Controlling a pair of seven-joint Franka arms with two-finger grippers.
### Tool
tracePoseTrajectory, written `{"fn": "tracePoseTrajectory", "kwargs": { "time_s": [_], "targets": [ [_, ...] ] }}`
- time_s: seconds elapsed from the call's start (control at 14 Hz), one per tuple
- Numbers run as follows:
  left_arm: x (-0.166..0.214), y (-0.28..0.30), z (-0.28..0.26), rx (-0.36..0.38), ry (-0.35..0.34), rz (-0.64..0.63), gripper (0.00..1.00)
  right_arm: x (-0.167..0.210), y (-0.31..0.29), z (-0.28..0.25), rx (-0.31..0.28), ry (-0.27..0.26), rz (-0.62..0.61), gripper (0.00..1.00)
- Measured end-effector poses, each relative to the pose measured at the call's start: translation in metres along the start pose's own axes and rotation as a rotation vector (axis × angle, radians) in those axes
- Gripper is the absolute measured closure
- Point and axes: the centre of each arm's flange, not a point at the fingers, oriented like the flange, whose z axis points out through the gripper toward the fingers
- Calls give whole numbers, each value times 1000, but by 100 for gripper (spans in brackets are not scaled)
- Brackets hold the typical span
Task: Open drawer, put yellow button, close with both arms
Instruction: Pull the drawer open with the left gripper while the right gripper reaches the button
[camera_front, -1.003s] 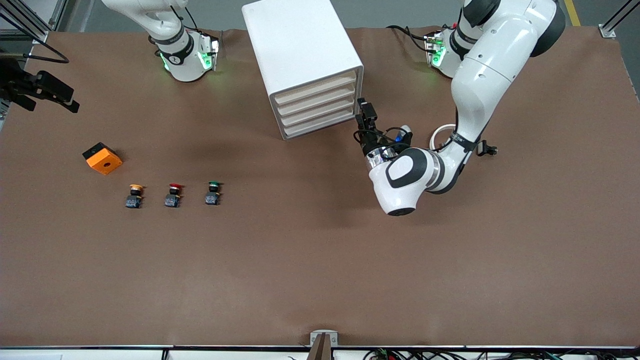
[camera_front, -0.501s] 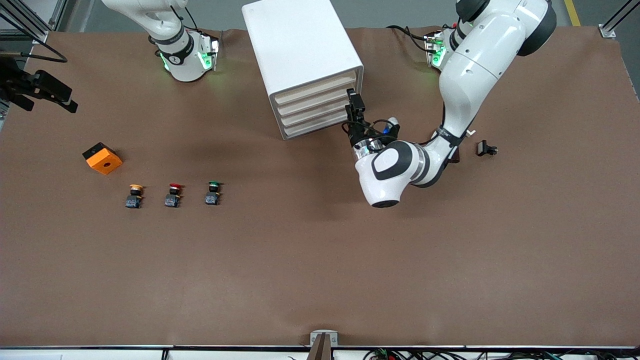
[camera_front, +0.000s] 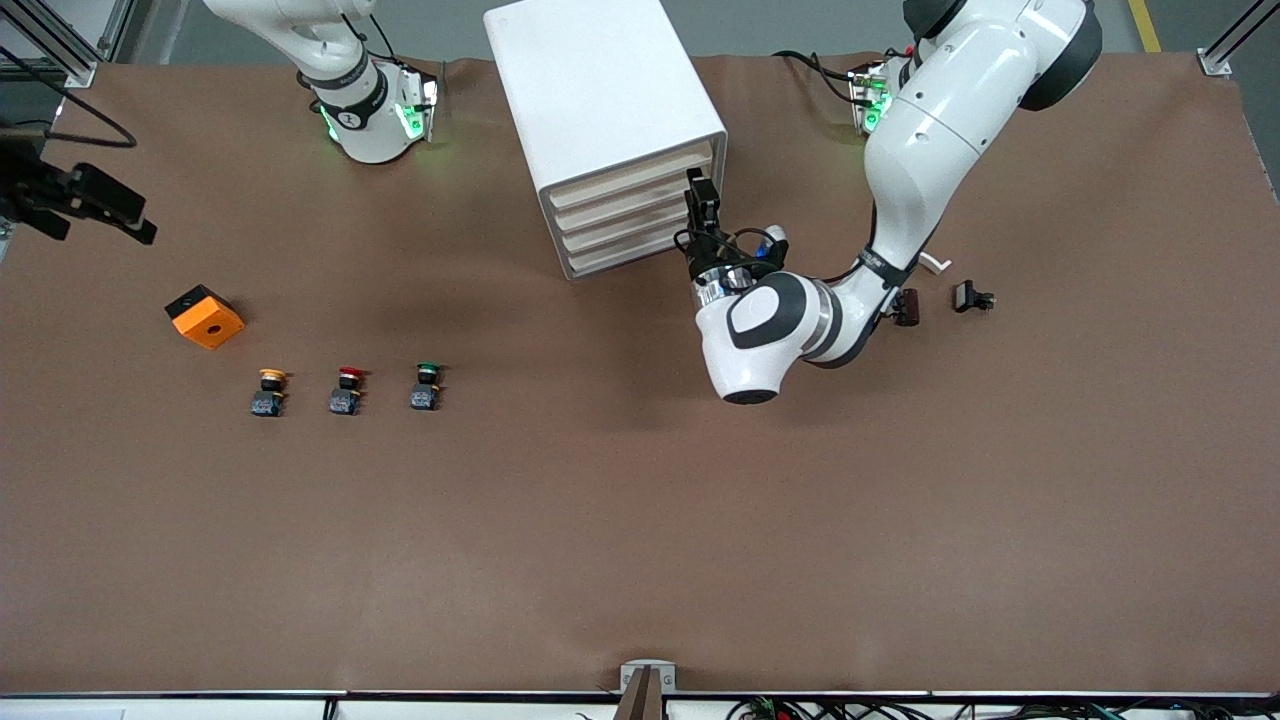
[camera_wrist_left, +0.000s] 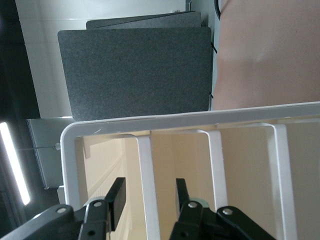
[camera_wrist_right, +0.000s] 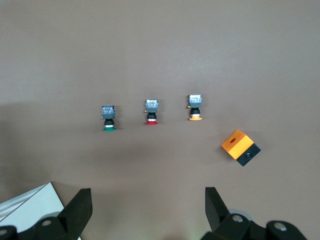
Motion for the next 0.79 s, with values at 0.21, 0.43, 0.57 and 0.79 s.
{"fn": "tracePoseTrajectory", "kwargs": {
  "time_s": [0.21, 0.43, 0.57, 0.79],
  "targets": [
    [-6, -1, 8, 7, 14, 3, 53, 31, 0, 38, -7, -57, 5, 0],
    [-11, -2, 20, 30, 45, 4, 54, 60, 14, 84, -12, -124, 18, 0],
    [-15, -5, 30, 52, 75, 6, 58, 73, 23, 91, -11, -91, 14, 0],
    [-18, -4, 35, 54, 84, 5, 70, 78, 26, 89, -11, -60, 11, 0]
  ]
}}
